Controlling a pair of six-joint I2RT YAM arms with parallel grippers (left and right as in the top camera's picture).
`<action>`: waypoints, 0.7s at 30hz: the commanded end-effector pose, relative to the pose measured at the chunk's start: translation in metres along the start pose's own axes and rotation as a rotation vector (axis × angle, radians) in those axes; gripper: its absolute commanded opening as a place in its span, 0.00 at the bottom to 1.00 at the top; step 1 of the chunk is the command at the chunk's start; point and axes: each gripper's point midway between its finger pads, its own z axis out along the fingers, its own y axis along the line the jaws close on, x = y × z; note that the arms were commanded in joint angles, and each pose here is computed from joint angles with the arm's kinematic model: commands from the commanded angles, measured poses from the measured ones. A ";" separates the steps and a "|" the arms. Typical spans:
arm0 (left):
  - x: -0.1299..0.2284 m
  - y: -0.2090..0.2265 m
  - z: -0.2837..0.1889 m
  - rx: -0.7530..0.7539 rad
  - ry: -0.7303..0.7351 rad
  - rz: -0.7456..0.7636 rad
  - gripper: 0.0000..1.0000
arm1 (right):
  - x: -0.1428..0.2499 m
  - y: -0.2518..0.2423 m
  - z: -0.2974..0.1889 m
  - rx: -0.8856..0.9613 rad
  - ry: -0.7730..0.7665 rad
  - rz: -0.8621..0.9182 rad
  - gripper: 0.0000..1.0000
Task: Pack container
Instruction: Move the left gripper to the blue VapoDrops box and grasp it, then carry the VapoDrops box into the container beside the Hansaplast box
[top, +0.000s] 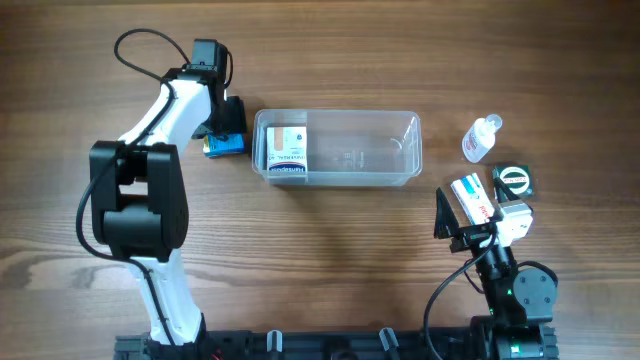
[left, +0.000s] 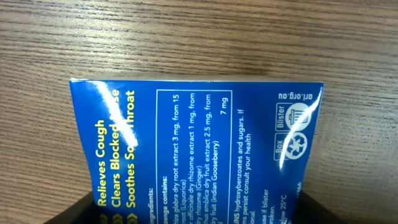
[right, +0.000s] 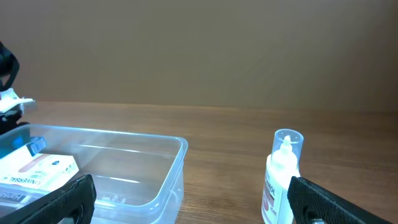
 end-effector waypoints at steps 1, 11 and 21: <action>0.004 0.002 0.004 -0.004 0.016 0.001 0.70 | -0.003 0.005 -0.001 -0.029 -0.013 0.003 1.00; -0.031 0.005 -0.087 0.024 -0.194 -0.019 0.72 | -0.003 0.005 -0.001 -0.029 -0.013 0.003 1.00; -0.034 -0.015 -0.172 0.094 -0.358 -0.016 0.69 | -0.003 0.005 -0.001 -0.029 -0.013 0.003 1.00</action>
